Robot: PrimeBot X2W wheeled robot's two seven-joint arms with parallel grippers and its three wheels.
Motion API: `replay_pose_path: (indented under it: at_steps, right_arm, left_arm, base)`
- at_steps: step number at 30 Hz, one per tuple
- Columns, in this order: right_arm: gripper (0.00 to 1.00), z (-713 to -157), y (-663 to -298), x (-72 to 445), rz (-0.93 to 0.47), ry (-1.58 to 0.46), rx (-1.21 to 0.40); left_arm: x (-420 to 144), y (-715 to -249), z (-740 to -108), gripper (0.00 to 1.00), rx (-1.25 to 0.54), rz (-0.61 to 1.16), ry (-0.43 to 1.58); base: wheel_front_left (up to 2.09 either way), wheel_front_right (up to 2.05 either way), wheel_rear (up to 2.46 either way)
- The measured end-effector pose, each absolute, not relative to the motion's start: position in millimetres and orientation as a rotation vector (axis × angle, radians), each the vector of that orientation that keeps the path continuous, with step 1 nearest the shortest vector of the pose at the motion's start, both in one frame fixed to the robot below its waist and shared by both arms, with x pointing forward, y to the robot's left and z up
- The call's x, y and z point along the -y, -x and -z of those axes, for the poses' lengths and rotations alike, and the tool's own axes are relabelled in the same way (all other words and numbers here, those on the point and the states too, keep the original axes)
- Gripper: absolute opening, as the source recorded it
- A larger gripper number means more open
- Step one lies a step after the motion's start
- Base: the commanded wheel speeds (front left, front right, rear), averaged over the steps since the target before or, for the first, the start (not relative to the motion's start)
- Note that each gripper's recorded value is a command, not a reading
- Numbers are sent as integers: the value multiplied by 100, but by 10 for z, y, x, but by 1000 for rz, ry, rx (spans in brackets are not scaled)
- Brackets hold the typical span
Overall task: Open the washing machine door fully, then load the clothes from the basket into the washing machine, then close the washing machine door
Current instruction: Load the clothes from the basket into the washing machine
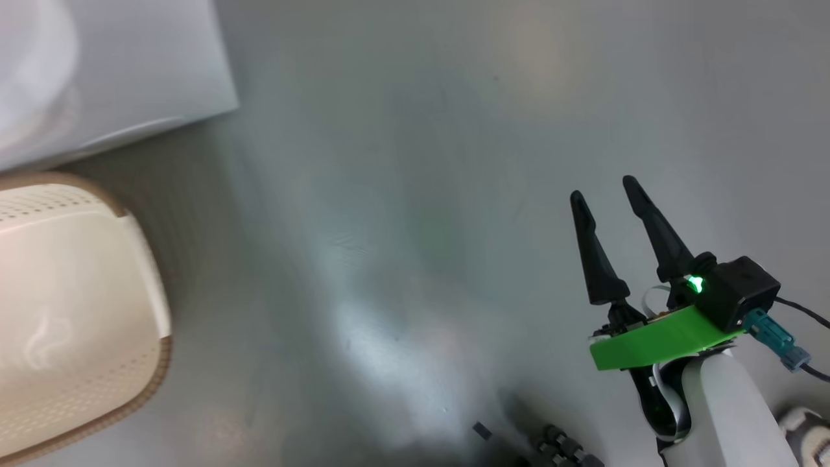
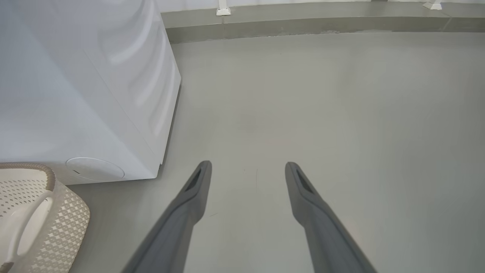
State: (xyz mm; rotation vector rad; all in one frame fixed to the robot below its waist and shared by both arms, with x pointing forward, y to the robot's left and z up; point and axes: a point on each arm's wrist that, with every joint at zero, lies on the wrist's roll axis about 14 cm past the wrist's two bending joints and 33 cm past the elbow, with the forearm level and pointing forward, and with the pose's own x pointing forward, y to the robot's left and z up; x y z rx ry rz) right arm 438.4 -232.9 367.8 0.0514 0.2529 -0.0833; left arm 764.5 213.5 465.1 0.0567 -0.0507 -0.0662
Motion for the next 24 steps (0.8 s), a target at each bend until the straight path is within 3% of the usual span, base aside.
replay_pose_path:
  at_steps: [15,16,17,18,24]
  right_arm:
    - [100,-3550,-4318,2486,127,-31,-296]
    - [100,-3554,-4330,2474,123,-32,-293]
    - [100,-3567,-4352,2466,119,-32,-287]
    - [100,-3584,-4375,2465,117,-31,-280]
    - [100,-3634,-4404,2446,111,-34,-263]
  left_arm:
    - [-2091,-7902,-4252,0,-13,30,-71]
    - [-2114,-7901,-4258,7,-10,21,-70]
    - [-2129,-7902,-4264,38,-12,15,-69]
    - [-2139,-7902,-4275,100,-11,12,-69]
    - [-2187,-7870,-4333,100,-15,4,-76]
  base:
    - [0,0,0]
    - [0,0,0]
    - [0,0,0]
    - [0,0,0]
    - [0,0,0]
